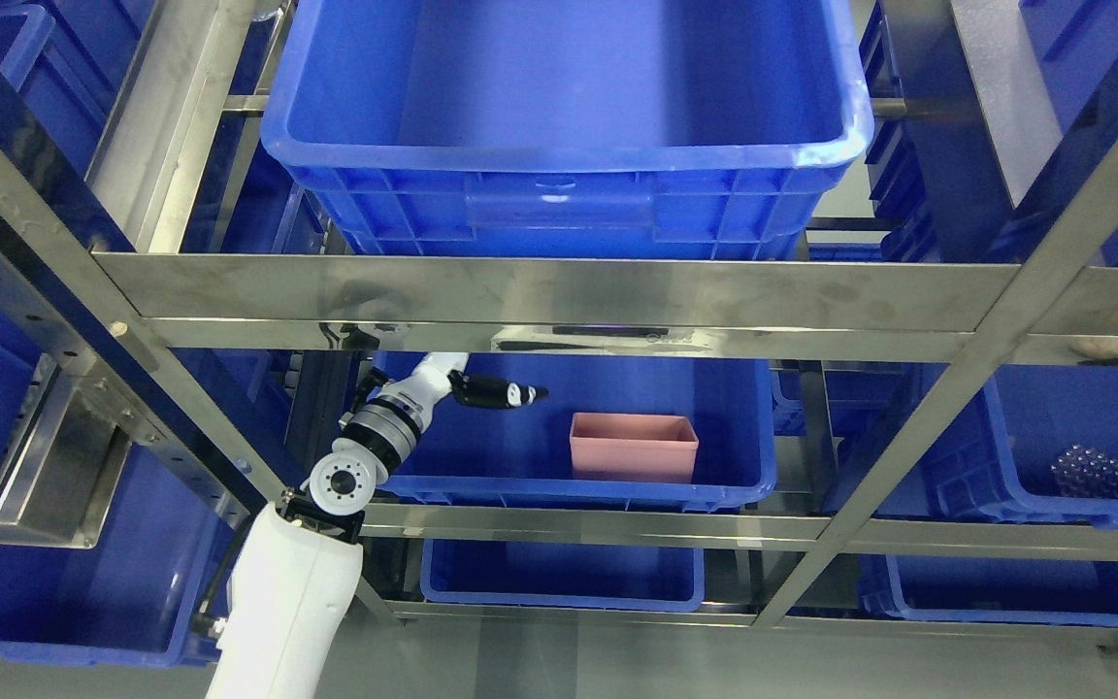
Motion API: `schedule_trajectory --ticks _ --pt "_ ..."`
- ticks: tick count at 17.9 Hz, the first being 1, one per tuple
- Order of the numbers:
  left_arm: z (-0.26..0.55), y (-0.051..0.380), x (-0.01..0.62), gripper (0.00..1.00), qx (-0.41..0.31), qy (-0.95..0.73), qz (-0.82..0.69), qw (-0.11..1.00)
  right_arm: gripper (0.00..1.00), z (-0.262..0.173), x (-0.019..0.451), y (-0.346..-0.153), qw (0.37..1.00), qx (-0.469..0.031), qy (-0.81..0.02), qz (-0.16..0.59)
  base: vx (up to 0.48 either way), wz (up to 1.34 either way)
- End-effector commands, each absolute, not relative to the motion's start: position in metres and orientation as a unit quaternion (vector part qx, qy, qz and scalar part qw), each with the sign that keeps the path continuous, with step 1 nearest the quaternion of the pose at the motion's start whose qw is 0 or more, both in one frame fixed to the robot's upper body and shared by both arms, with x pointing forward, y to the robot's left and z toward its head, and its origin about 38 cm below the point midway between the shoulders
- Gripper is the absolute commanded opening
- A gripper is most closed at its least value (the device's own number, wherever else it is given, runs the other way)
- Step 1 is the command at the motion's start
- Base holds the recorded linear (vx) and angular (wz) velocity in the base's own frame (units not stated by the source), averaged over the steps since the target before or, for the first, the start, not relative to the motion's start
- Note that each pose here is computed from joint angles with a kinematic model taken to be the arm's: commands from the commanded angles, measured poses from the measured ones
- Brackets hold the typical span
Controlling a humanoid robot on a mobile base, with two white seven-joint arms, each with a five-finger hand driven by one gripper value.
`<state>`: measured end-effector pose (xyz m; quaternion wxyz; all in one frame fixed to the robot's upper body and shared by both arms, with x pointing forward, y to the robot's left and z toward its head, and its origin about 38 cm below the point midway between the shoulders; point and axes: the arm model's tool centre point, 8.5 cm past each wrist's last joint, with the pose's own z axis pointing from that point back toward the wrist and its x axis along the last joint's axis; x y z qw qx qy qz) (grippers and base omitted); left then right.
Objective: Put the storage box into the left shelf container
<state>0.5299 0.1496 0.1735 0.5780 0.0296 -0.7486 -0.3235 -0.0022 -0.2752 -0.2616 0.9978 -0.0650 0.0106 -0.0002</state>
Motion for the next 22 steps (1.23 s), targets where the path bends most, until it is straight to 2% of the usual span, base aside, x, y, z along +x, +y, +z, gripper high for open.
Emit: schedule_trajectory --ticks 1,3,12,22 --pt "0.210 0.164 0.483 0.99 -0.035 -0.831 -0.152 0.534 1.00 -0.261 -0.002 -0.287 0.997 -0.074 0.007 -0.002 0.000 0.00" --pt "0.212 0.169 0.460 0.99 -0.056 -0.842 -0.126 0.522 1.00 -0.261 -0.002 -0.287 0.997 -0.074 0.007 -0.002 0.000 0.00" --pt "0.149 0.187 0.390 0.99 -0.060 -0.846 -0.099 0.520 1.00 -0.261 -0.002 -0.287 0.997 -0.074 0.007 -0.002 0.000 0.00" --pt "0.123 0.197 0.360 0.99 -0.055 -0.853 -0.087 0.511 1.00 -0.261 -0.002 -0.287 0.997 -0.074 0.007 -0.002 0.000 0.00"
